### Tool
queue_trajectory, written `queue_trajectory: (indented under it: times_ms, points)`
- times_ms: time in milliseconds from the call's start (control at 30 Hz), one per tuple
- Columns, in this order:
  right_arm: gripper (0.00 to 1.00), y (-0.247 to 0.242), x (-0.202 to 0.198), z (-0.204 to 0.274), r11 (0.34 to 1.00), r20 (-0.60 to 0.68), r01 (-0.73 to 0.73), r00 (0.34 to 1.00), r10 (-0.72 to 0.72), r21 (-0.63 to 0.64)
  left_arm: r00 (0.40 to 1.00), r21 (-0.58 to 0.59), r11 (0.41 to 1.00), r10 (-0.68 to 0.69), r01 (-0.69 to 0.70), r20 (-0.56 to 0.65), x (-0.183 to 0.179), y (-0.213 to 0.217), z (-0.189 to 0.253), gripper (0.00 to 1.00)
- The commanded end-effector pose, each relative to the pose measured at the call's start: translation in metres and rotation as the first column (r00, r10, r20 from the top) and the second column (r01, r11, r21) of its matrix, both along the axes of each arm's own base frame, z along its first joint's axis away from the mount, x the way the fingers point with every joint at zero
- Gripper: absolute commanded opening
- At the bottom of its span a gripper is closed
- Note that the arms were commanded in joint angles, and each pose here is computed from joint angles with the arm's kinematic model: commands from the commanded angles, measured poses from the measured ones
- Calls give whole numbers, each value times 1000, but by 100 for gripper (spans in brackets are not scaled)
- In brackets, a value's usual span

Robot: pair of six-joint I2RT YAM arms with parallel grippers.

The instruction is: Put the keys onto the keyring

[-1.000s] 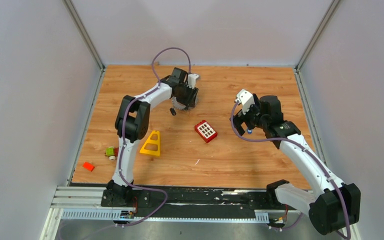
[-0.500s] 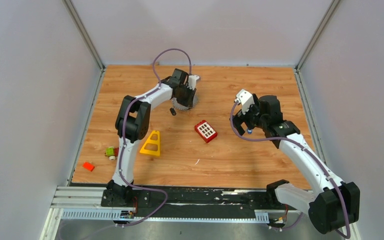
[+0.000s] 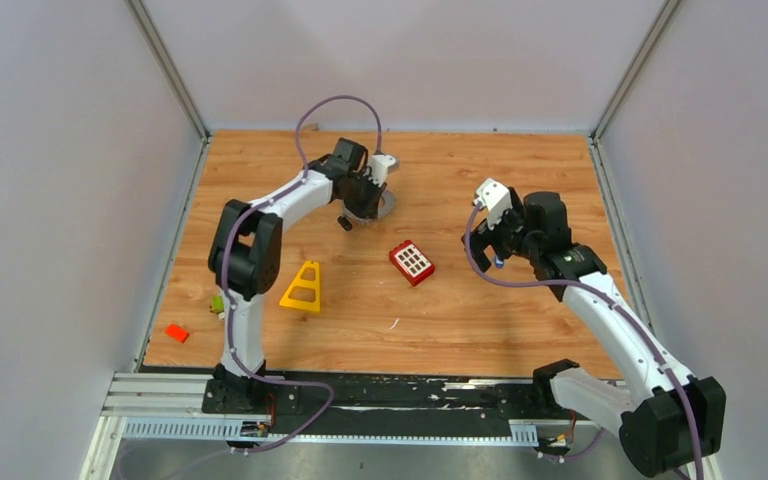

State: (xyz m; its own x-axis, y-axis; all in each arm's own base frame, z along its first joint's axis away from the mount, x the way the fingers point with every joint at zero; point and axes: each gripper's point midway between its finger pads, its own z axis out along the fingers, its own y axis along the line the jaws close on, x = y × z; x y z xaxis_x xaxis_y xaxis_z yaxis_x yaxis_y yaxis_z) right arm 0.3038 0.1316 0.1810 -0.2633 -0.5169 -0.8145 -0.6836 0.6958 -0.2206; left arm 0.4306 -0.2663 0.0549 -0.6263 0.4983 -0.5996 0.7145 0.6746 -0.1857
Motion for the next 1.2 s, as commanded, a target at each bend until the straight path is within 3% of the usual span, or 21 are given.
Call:
queue_trajectory:
  times_ms: [0,200,433,833,1167]
  points:
    - [99,22,-14,58,985,126,-132,985,118,108,956,-29,987,-143,155,256,-21,8,103,0]
    - [99,57,-51,101,894,210,-406,906,367,190,883,-63,945,-273,320,381,-82,19,160,0]
    - [94,101,-77,127,752,256,-597,801,541,280,808,-179,865,-340,470,481,-149,18,205,0]
    - [74,153,-84,127,618,239,-702,706,666,353,710,-351,683,-351,640,611,-214,-1,241,0]
    - [58,166,-114,121,541,236,-766,629,740,346,621,-385,529,-393,756,678,-255,-18,248,0]
